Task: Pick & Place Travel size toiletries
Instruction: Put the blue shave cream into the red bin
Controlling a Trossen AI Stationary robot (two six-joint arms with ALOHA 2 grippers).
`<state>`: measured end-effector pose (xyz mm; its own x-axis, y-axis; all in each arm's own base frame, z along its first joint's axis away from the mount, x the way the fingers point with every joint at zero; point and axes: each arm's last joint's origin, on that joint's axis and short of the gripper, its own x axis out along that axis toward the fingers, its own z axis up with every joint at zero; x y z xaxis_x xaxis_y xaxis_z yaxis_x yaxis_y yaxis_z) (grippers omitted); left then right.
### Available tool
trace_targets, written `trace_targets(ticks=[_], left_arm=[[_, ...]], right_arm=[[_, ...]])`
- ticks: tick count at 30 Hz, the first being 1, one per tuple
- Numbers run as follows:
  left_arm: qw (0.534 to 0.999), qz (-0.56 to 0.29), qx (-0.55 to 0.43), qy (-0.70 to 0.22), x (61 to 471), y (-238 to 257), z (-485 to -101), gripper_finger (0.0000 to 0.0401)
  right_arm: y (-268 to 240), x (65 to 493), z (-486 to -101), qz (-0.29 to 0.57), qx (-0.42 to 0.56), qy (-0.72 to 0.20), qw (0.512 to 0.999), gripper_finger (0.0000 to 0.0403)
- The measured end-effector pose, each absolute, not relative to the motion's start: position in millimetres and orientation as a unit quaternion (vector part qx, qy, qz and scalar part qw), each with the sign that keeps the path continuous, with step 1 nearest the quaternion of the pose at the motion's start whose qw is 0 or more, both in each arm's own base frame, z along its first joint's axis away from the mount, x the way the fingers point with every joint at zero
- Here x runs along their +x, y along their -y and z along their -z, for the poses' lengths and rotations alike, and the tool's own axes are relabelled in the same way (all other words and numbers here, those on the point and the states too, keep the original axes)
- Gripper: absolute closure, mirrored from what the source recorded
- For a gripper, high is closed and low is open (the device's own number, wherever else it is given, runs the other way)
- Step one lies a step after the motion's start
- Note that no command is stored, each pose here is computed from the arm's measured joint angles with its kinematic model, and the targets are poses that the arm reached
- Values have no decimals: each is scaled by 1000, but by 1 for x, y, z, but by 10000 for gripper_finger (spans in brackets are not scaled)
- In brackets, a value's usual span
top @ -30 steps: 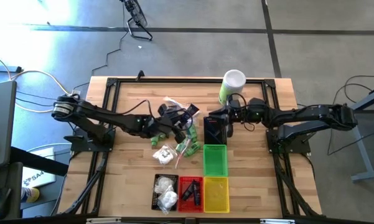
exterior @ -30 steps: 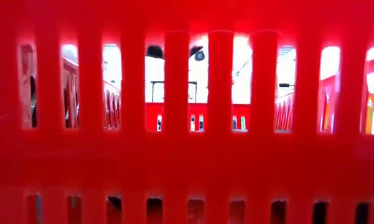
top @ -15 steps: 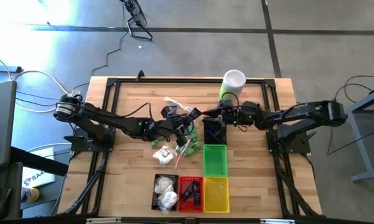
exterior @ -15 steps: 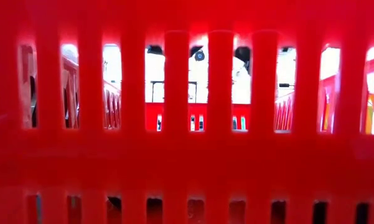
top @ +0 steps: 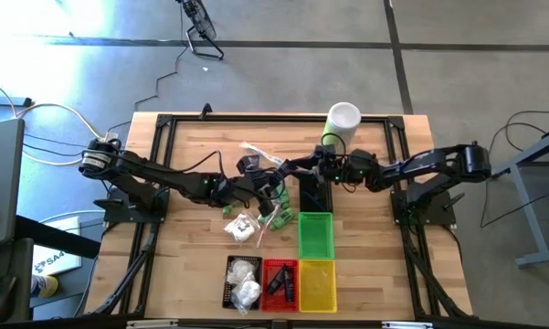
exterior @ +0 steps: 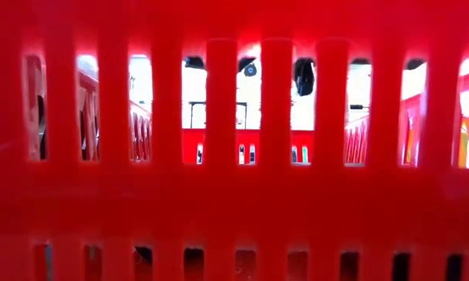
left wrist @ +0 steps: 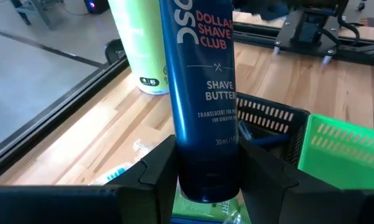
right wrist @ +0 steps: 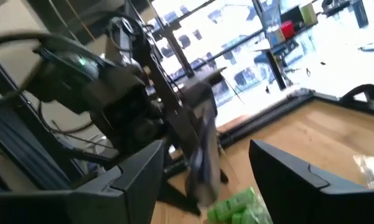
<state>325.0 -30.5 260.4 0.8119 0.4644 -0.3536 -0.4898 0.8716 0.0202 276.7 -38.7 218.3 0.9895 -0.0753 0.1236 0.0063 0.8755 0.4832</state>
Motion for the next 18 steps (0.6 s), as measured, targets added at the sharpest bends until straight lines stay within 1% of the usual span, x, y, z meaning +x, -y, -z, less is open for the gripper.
trace_targets(ticks=[2, 5, 13, 18], left_arm=[[951, -249, -42, -176, 325, 31, -260, 264], [952, -248, -45, -177, 325, 31, -260, 264], [951, -247, -44, -178, 325, 31, -260, 264], [951, -246, -44, -180, 325, 31, -260, 264]], right_arm=[[39, 278, -222, 19, 241, 74, 968, 179], [39, 279, -223, 17, 237, 74, 969, 200], [39, 279, -220, 21, 229, 60, 971, 291], [39, 279, -220, 21, 225, 59, 972, 335]])
